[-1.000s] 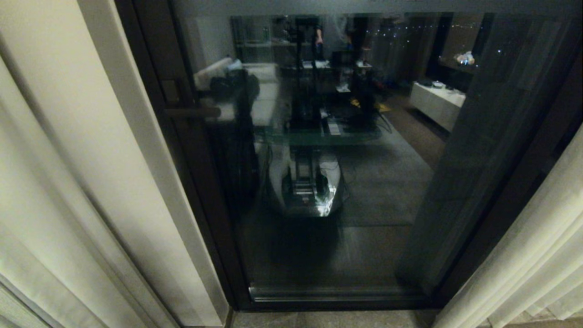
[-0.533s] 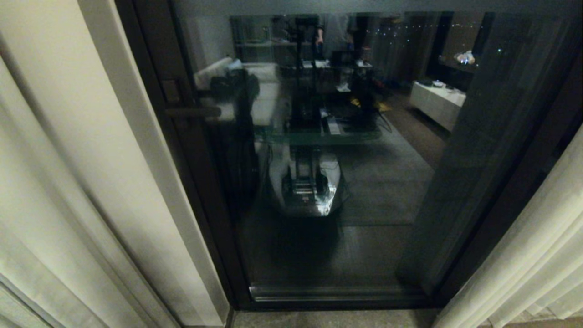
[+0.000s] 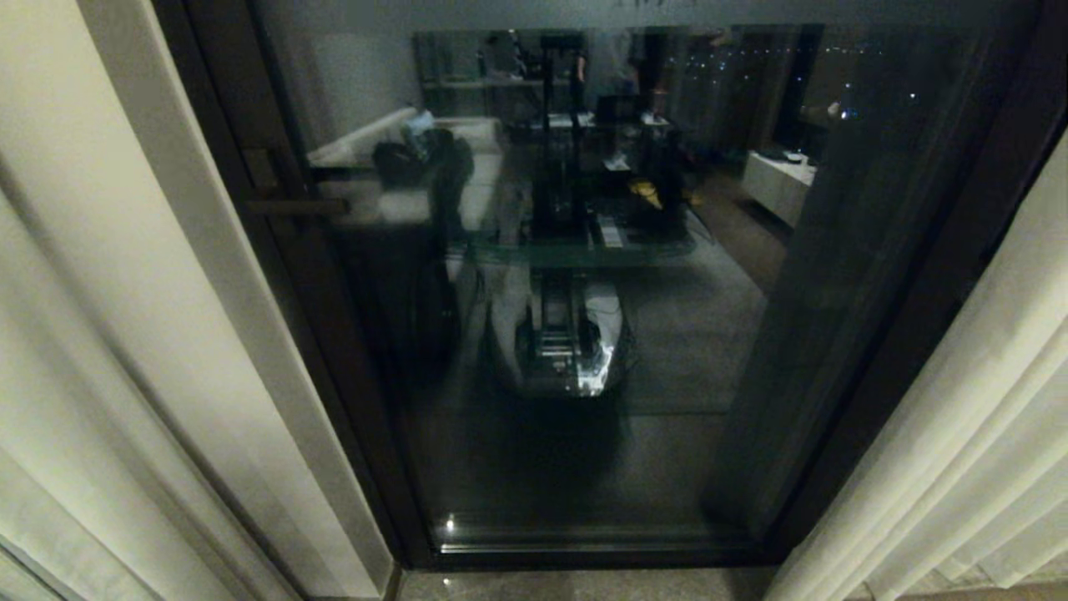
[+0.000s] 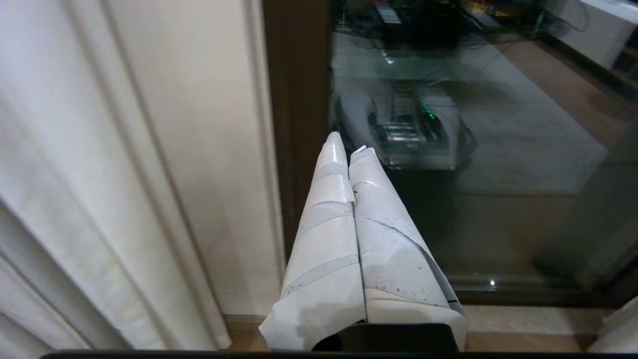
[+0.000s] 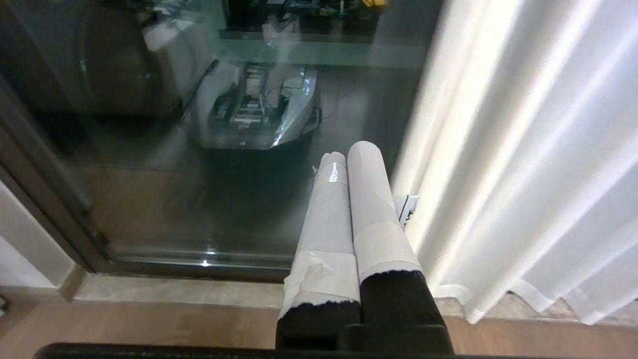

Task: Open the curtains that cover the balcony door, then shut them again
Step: Pull the inner curtains open on both sides

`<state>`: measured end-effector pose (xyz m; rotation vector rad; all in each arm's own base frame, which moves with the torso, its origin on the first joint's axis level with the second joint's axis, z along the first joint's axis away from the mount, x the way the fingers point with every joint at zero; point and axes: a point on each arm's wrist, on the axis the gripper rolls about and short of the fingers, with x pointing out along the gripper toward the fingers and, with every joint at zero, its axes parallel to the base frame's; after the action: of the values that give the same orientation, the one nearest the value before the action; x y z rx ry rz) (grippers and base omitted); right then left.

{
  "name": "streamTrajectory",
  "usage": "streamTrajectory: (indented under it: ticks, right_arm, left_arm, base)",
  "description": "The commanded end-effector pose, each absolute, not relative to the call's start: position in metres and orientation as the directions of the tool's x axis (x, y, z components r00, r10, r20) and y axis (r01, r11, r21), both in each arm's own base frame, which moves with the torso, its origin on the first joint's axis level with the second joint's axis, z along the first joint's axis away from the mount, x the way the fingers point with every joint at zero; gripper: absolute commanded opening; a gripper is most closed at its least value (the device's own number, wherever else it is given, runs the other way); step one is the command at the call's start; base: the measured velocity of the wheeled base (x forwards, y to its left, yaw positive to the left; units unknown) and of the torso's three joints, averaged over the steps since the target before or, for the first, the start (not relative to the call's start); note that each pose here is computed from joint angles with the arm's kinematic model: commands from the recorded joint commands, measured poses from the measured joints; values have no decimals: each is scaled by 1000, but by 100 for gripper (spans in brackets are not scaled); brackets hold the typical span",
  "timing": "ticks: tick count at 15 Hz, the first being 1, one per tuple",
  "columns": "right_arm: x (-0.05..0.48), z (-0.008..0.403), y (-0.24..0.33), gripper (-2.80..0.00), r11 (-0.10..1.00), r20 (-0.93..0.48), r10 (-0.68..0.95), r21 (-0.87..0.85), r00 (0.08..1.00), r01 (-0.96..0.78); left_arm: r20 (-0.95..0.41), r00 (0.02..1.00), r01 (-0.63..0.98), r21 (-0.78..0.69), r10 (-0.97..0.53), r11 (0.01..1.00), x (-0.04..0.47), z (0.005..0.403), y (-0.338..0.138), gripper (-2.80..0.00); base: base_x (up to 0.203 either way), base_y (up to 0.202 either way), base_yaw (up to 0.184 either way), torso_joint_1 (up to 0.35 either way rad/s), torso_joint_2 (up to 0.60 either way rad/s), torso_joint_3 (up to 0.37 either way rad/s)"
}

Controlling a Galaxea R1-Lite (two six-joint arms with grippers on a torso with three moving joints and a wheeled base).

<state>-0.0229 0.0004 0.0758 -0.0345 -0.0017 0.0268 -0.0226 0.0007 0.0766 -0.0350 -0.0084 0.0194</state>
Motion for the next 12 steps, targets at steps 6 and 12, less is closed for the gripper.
streamTrajectory:
  ticks: [6, 12]
  right_arm:
    - [-23, 76, 0, -280, 999, -2, 28, -35, 1000, -28]
    - [-23, 76, 0, -280, 999, 0, 28, -35, 1000, -28]
  left_arm:
    - [11, 1000, -20, -36, 20, 999, -23, 77, 1, -280]
    - [11, 1000, -21, -36, 21, 999, -23, 77, 1, -280]
  base:
    - [0, -191, -1, 2, 2, 3]
    - [0, -190, 1, 1, 2, 2]
